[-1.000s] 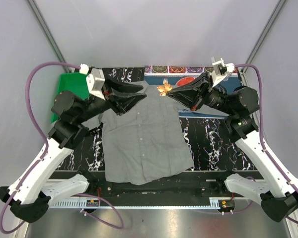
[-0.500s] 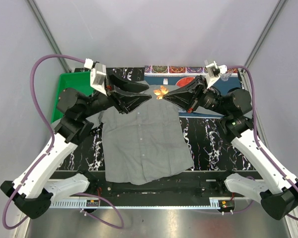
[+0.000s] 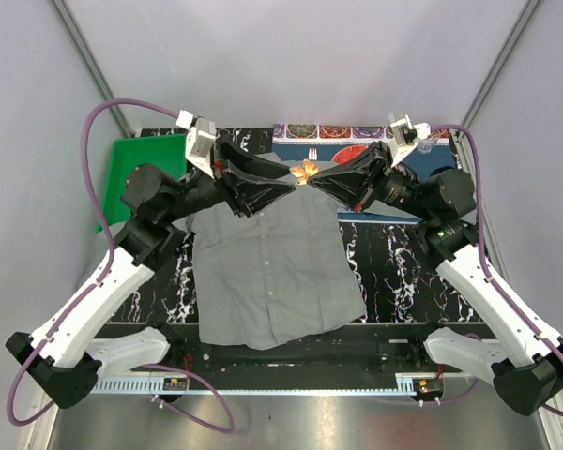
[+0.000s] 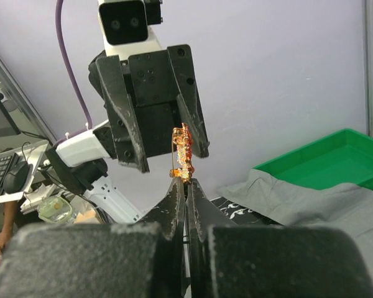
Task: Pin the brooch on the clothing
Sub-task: Pick up the brooch from the brooch box.
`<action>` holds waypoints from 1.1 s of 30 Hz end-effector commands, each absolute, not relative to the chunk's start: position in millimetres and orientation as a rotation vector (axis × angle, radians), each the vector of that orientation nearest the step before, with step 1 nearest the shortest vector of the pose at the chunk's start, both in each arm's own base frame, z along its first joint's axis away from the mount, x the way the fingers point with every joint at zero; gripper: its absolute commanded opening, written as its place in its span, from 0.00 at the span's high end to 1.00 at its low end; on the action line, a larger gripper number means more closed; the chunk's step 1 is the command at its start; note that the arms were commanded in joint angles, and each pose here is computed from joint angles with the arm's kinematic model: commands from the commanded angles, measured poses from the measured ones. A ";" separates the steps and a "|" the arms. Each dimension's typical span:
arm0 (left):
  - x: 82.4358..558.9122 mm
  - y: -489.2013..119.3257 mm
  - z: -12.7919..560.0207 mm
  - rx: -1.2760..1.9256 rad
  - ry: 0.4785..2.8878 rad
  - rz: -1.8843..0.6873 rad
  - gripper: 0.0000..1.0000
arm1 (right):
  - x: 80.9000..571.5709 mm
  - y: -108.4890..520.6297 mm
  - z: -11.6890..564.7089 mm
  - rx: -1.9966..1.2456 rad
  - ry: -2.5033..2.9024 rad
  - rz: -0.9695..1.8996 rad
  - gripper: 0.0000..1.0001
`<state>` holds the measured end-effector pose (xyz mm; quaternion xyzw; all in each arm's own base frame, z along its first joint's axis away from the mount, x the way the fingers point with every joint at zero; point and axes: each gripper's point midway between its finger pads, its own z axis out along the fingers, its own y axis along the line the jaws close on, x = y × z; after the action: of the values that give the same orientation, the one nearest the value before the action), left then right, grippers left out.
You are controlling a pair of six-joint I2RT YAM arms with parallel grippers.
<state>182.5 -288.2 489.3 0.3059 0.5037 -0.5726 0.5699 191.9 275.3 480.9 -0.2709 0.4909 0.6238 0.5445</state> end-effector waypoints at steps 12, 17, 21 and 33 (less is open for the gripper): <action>175.2 -294.2 499.0 0.711 1.128 -1.420 0.57 | 183.1 275.5 496.1 -0.649 1.099 1.489 1.00; 170.4 -292.6 504.1 0.713 1.110 -1.438 0.61 | 178.6 274.7 493.7 -0.670 1.094 1.483 1.00; 173.0 -290.5 508.0 0.688 1.114 -1.428 0.59 | 178.0 274.6 489.9 -0.674 1.102 1.482 1.00; 181.8 -293.5 503.9 0.673 1.142 -1.412 0.79 | 177.3 277.3 485.2 -0.681 1.105 1.491 1.00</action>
<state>184.5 -297.2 482.0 0.2877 0.5100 -0.5985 0.5468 190.2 278.2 473.8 -0.2690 0.4964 0.6273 0.5364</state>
